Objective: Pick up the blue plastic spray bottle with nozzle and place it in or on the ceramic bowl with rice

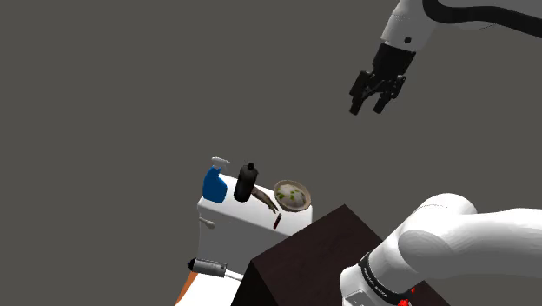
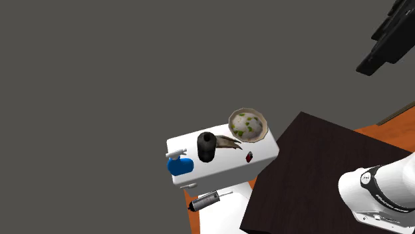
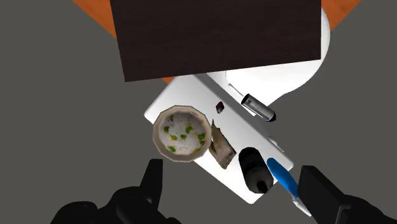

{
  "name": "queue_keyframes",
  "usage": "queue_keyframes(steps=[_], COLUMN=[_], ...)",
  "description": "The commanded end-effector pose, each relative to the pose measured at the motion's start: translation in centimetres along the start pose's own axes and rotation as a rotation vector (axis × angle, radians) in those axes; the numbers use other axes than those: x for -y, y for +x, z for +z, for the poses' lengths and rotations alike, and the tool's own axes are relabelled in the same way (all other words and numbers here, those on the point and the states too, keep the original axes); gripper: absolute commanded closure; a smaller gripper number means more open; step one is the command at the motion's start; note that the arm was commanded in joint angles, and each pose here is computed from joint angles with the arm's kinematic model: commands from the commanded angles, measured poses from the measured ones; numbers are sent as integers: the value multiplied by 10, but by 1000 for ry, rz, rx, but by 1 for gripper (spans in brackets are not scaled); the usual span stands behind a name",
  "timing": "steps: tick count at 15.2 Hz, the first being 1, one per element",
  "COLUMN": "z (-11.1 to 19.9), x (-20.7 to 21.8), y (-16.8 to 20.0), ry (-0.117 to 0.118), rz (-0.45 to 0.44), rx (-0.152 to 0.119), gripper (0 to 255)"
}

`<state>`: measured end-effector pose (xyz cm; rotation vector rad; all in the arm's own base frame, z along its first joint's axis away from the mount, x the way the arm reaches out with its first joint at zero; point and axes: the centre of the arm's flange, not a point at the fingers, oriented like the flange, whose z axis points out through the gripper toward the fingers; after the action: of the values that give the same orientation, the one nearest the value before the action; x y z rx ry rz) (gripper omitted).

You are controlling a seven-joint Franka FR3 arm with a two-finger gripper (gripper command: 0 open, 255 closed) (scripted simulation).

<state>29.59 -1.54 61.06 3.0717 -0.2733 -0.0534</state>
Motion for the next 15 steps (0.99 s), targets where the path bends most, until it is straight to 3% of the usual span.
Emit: queue_keyframes(steps=[1, 15], z=[0, 163], x=[0, 23], y=[0, 62], ry=[0, 78], rz=[0, -270], rx=[0, -149], gripper=[0, 0])
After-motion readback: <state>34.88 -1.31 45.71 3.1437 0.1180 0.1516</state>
